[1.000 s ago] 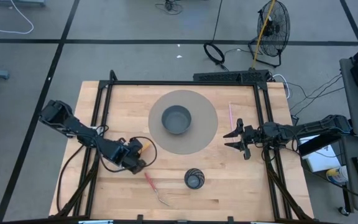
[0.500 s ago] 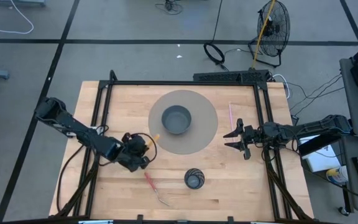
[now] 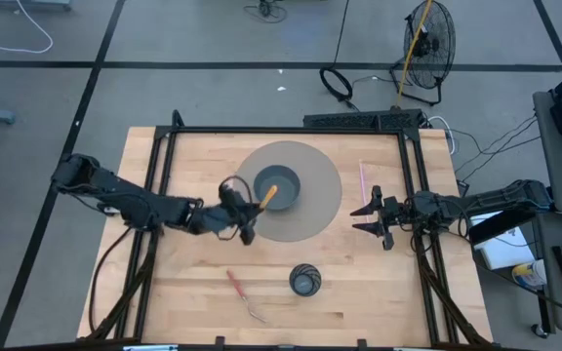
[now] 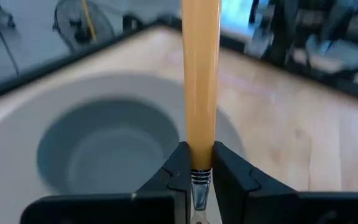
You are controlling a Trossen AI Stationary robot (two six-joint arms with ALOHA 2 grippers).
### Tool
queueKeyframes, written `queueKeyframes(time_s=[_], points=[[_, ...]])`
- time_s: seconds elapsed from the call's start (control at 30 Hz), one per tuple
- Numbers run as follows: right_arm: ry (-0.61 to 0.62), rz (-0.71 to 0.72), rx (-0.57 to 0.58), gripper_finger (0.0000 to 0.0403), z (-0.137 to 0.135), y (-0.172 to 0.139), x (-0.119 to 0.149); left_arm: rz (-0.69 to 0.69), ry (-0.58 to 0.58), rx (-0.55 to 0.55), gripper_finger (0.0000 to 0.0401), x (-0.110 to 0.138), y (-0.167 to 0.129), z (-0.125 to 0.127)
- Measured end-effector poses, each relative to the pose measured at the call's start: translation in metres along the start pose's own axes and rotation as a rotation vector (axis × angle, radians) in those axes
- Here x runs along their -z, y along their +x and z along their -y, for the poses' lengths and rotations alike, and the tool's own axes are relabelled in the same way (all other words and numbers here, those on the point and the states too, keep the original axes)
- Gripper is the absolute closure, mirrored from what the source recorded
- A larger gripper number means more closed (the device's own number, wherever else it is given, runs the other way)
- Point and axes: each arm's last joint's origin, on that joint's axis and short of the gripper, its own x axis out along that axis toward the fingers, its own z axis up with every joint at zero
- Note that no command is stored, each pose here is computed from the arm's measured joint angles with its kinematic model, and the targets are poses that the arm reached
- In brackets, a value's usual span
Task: Pick & Place Utensil
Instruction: Put the yellow spoon into the dark blue bowl
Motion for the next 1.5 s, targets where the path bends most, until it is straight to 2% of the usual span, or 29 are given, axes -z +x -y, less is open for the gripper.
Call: queueKeyframes(time_s=[0.13,0.27,0.53,0.73,1.03,1.23,1.5], points=[[0.001,-0.001,0.0,0.0248,0.0,0.0,0.0,0.106,-0.016,0.019,0.0352,-0.017,0.013,-0.01],[0.001,-0.002,0.0,0.0248,0.0,0.0,0.0,0.183,-0.039,0.031,0.0362,-0.026,0.03,-0.02],[-0.001,-0.021,0.0,0.0248,0.0,0.0,0.002,0.2,-0.11,0.009,0.0348,-0.016,0.067,-0.041],[-0.002,-0.024,0.001,0.0248,0.0,0.0,0.002,0.274,-0.18,-0.02,0.0362,-0.012,0.085,-0.052],[-0.002,-0.032,0.001,0.0248,0.0,0.0,0.003,0.305,-0.29,-0.207,0.0345,0.008,0.102,-0.062],[-0.002,-0.041,0.005,0.0248,0.001,0.001,0.004,0.326,-0.366,-0.275,0.036,0.014,0.104,-0.065],[-0.002,-0.035,0.005,0.0248,0.001,0.001,0.003,0.349,-0.392,-0.316,0.0341,0.013,0.104,-0.067]])
